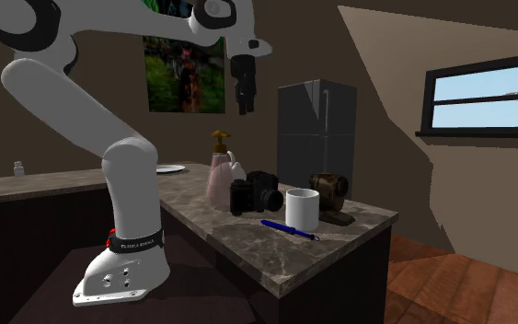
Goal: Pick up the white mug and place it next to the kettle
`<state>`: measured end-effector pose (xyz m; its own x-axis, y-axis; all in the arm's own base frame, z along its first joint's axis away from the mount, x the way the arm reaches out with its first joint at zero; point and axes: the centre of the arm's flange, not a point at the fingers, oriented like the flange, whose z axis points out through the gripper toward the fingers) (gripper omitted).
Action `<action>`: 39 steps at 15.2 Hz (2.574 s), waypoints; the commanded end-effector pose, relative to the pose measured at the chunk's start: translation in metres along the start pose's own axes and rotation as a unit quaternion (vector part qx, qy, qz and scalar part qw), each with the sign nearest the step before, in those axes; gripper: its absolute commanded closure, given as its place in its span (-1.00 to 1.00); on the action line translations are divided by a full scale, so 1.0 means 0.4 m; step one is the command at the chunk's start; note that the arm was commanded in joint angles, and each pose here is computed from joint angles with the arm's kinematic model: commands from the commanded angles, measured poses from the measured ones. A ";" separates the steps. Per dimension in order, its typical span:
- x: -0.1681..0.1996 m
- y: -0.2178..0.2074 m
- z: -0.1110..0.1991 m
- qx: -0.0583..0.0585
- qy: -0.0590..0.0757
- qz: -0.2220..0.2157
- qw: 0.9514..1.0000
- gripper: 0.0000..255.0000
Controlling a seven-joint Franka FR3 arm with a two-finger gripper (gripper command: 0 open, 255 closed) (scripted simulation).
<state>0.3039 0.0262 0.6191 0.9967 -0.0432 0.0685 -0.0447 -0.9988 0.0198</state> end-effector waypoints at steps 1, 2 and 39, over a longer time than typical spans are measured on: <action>0.000 0.000 0.000 0.000 0.000 0.000 1.000 -1.00; 0.017 0.015 0.025 0.000 -0.002 0.001 1.000 -1.00; 0.363 0.343 0.712 0.010 -0.038 0.016 0.999 -1.00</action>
<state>0.4619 -0.1236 0.3476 0.9971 -0.0760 -0.0081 -0.0760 -0.9971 -0.0005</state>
